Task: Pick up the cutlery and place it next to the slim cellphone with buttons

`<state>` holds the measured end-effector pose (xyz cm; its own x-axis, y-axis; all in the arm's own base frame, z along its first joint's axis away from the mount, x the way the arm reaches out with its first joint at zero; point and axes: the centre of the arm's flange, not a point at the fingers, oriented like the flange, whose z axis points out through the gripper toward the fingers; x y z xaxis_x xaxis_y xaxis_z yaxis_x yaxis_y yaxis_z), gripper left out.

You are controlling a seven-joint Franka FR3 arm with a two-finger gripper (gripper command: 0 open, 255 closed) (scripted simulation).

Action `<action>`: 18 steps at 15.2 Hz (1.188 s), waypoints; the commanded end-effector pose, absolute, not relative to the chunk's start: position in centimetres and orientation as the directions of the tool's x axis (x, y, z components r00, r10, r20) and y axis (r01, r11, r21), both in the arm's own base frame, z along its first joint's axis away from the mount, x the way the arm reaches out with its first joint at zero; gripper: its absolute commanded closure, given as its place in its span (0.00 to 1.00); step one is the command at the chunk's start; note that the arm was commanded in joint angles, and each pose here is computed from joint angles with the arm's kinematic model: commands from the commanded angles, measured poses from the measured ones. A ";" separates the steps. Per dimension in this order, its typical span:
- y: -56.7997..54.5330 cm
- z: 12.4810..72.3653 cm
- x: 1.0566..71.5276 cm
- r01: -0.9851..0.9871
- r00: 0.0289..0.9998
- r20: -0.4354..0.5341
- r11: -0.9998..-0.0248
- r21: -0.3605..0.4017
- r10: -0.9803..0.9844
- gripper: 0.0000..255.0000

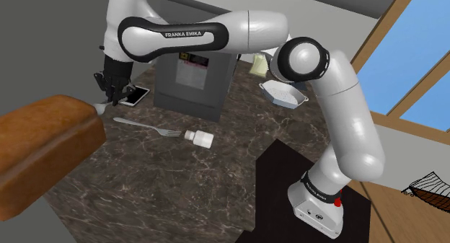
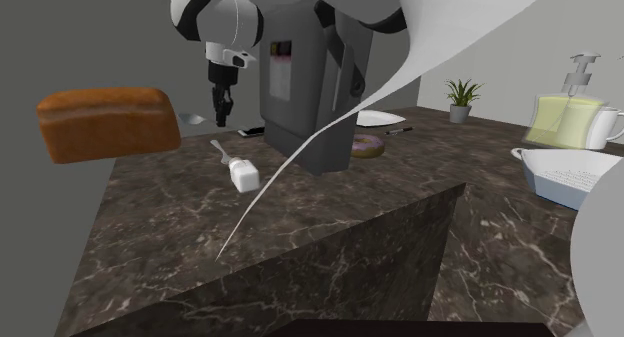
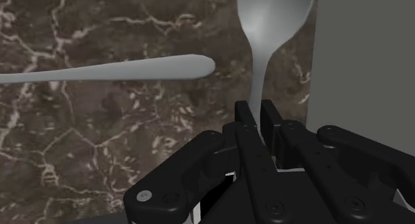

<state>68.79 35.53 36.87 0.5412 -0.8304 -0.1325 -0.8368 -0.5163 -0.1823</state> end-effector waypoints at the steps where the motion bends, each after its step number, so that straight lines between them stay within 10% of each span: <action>1: 35.0 34.4 69.0 -0.845 0.533 -0.141 -0.514 -0.150 -0.834 0.00; 18: 34.3 39.5 68.7 -0.844 0.533 -0.142 -0.514 -0.150 -0.834 0.00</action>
<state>68.62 34.35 39.44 0.5339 -0.8335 -0.1422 -0.8439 -0.5151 -0.1499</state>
